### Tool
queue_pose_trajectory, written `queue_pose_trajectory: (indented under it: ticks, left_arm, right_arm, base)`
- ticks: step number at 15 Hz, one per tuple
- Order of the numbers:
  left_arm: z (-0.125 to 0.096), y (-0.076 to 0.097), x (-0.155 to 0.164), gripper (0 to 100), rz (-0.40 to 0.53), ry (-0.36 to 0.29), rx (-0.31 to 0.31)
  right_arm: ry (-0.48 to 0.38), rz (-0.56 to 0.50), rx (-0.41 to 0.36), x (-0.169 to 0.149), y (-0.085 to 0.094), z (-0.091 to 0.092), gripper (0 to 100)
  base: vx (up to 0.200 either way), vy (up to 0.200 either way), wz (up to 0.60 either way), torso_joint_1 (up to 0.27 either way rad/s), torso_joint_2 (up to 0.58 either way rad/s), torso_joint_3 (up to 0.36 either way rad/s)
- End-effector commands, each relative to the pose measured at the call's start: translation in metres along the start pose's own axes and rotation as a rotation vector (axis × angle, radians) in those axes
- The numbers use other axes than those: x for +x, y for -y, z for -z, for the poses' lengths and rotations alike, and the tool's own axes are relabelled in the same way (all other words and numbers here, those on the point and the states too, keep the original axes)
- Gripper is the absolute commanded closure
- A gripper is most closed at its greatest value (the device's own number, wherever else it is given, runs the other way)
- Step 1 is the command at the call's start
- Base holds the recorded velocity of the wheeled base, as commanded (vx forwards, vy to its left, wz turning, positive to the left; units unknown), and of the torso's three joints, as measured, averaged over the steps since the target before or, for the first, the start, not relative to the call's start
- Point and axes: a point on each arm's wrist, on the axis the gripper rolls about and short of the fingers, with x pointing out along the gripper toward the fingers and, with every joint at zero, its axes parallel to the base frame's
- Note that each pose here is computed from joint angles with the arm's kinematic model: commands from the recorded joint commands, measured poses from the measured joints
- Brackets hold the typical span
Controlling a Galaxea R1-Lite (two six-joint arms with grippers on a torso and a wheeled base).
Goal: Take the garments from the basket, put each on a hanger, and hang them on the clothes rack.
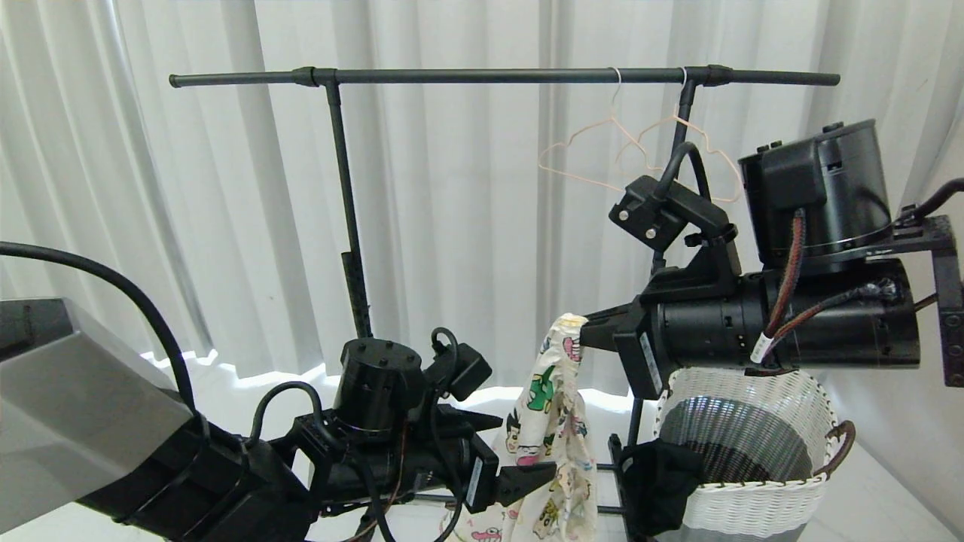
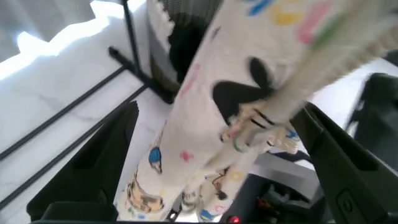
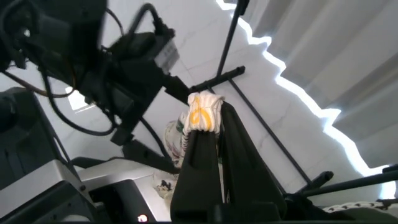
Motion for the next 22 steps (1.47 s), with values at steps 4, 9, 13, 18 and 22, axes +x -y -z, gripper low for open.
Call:
queue_pose_trajectory:
  ticks: [4,9,13,18,22]
  left_arm:
    - [0.016,0.005,-0.01,0,-0.015,0.006,0.008]
    - [0.01,0.017,-0.005,0,0.029,0.097,0.07]
    - [0.018,0.003,0.013,0,-0.106,0.086,0.049]
    - [0.047,-0.012,-0.008,0,-0.188,0.026,0.014]
    - [0.07,-0.037,-0.017,0,-0.281,-0.054,0.045]
  right_arm:
    - [-0.026,0.054,0.001,0.012,0.002,0.003,100]
    - [-0.015,0.027,-0.015,0.02,-0.007,-0.003,100]
    - [-0.01,0.019,-0.021,0.019,-0.011,-0.005,100]
    - [-0.017,0.111,-0.014,0.013,-0.005,-0.005,100]
    - [-0.02,0.126,-0.01,-0.003,-0.005,-0.008,100]
  base:
    - [0.0,0.0,0.0,0.0,0.0,0.0]
    - [0.0,0.0,0.0,0.0,0.0,0.0]
    - [0.0,0.0,0.0,0.0,0.0,0.0]
    - [0.0,0.0,0.0,0.0,0.0,0.0]
    - [0.0,0.0,0.0,0.0,0.0,0.0]
